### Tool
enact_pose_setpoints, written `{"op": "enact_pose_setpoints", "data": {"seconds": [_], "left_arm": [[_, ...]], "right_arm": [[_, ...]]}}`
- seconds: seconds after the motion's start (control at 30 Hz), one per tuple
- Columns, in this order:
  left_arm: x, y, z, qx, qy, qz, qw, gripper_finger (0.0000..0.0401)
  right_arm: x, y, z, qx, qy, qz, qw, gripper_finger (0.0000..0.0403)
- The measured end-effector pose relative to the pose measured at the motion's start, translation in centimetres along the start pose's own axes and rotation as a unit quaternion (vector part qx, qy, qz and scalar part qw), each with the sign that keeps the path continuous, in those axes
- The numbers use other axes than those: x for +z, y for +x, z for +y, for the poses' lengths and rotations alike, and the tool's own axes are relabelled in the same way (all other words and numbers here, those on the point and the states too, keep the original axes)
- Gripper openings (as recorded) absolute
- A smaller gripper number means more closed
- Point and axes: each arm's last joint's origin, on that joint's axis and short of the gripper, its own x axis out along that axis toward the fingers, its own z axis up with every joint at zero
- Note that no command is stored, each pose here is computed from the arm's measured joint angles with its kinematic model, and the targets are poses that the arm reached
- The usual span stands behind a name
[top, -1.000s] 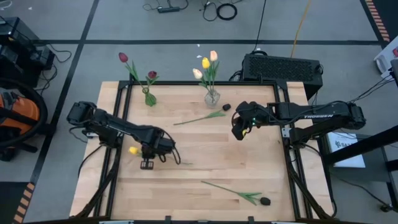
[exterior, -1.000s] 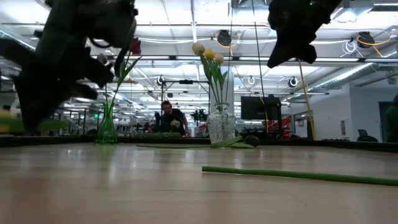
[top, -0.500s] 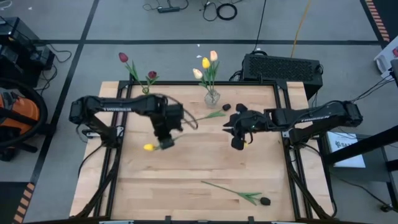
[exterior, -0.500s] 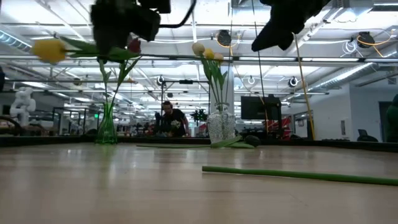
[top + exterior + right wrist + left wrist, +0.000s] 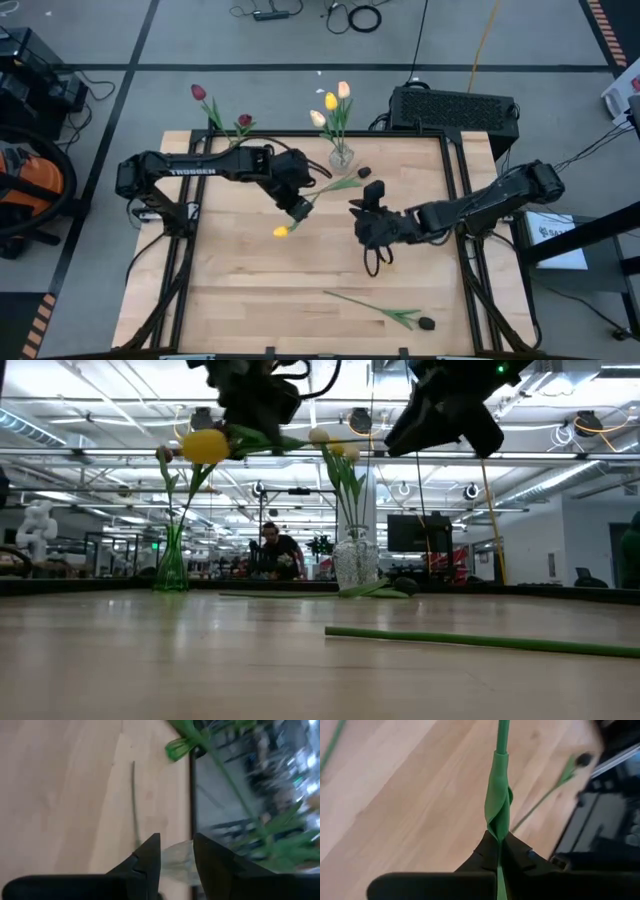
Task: Sort flowers into vase by color
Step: Put the yellow tulip into the transparent vase
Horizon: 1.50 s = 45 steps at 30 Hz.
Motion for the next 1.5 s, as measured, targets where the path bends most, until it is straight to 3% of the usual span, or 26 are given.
{"op": "enact_pose_setpoints", "data": {"seconds": [0.1,0.47,0.7,1.1,1.5], "left_arm": [[0.3,0.4,-0.4,-0.021,-0.015,-0.007,1.000,0.0006],[0.4,1.3,-2.0,-0.072,-0.031,-0.015,0.997,0.0005],[0.4,1.3,-2.4,-0.086,-0.034,-0.017,0.996,0.0005],[0.4,1.3,-3.0,-0.118,-0.055,-0.006,0.991,0.0006],[1.0,1.1,-3.8,-0.158,-0.046,-0.033,0.986,0.0008]], "right_arm": [[0.6,0.4,0.7,-0.013,-0.054,-0.008,0.998,0.0113],[3.2,1.3,2.0,-0.066,-0.131,-0.080,0.986,0.0162],[3.3,1.6,1.6,-0.092,-0.177,-0.064,0.978,0.0185],[3.3,1.7,1.5,-0.098,-0.258,-0.057,0.960,0.0122],[4.0,1.5,0.8,-0.129,-0.243,-0.080,0.958,0.0093]]}}
